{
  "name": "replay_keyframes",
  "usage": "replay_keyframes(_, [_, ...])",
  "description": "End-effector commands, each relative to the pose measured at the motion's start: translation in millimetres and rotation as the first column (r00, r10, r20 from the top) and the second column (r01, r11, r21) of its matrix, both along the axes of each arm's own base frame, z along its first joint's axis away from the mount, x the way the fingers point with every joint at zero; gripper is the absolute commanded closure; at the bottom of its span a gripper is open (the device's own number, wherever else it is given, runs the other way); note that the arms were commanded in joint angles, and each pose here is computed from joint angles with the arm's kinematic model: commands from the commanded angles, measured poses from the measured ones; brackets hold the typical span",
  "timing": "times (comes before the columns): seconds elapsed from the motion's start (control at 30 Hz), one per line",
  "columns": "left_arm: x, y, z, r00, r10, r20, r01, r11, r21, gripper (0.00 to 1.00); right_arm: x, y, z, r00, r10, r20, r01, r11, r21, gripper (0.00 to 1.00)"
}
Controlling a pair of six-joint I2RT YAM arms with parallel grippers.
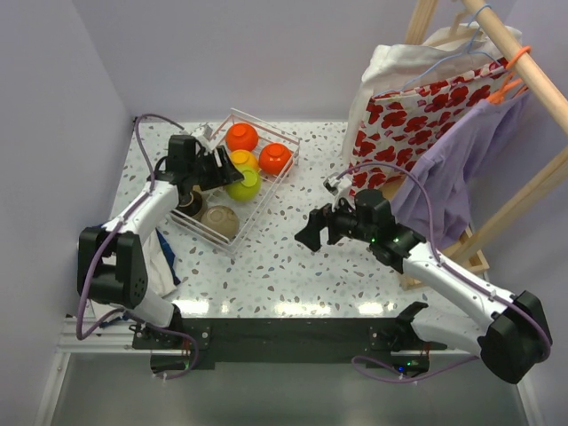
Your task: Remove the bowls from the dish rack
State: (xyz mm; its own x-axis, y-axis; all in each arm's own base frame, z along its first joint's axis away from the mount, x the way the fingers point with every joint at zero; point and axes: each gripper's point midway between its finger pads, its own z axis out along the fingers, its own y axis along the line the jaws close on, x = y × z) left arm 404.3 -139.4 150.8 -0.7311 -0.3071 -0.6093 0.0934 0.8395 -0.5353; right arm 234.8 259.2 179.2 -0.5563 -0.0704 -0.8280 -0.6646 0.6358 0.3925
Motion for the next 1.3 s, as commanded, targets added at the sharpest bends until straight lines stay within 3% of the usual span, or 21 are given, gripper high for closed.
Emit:
replay_keyframes(0.0, [10,-11,56,0.962,-0.116,0.246,0.074,0.982,0.175,0.71,4,11,20,1.000,0.006,0.022,-0.007,1.000,0.022,0.01])
replay_keyframes(0.1, [7,-25,62,0.932,-0.197,0.304,0.104,0.949,0.298,0.71,6,13,27,1.000,0.010,0.028,-0.010,1.000,0.011,0.01])
replay_keyframes(0.3, [1,-34,78,0.874,-0.290,0.390,0.120,0.906,0.405,0.71,12,2,38,0.998,-0.017,0.066,0.021,0.998,-0.055,0.01])
replay_keyframes(0.47, [-11,-46,95,0.798,-0.408,0.445,0.136,0.840,0.525,0.70,24,-9,46,0.991,-0.126,0.047,0.130,0.987,-0.095,0.01])
replay_keyframes(0.63, [-28,-50,99,0.724,-0.484,0.492,0.130,0.796,0.591,0.71,34,-6,68,0.985,-0.171,-0.010,0.169,0.978,-0.124,0.01])
replay_keyframes(0.93, [-68,-52,118,0.526,-0.605,0.597,0.061,0.727,0.684,0.76,58,-6,87,0.959,-0.267,-0.095,0.241,0.945,-0.219,0.01])
replay_keyframes(1.1, [-82,-54,112,0.472,-0.653,0.592,0.036,0.686,0.727,0.77,70,-2,103,0.942,-0.279,-0.186,0.225,0.937,-0.267,0.01])
replay_keyframes(1.27, [-95,-60,116,0.426,-0.664,0.614,0.003,0.680,0.733,0.78,89,7,104,0.928,-0.287,-0.237,0.195,0.917,-0.349,0.01])
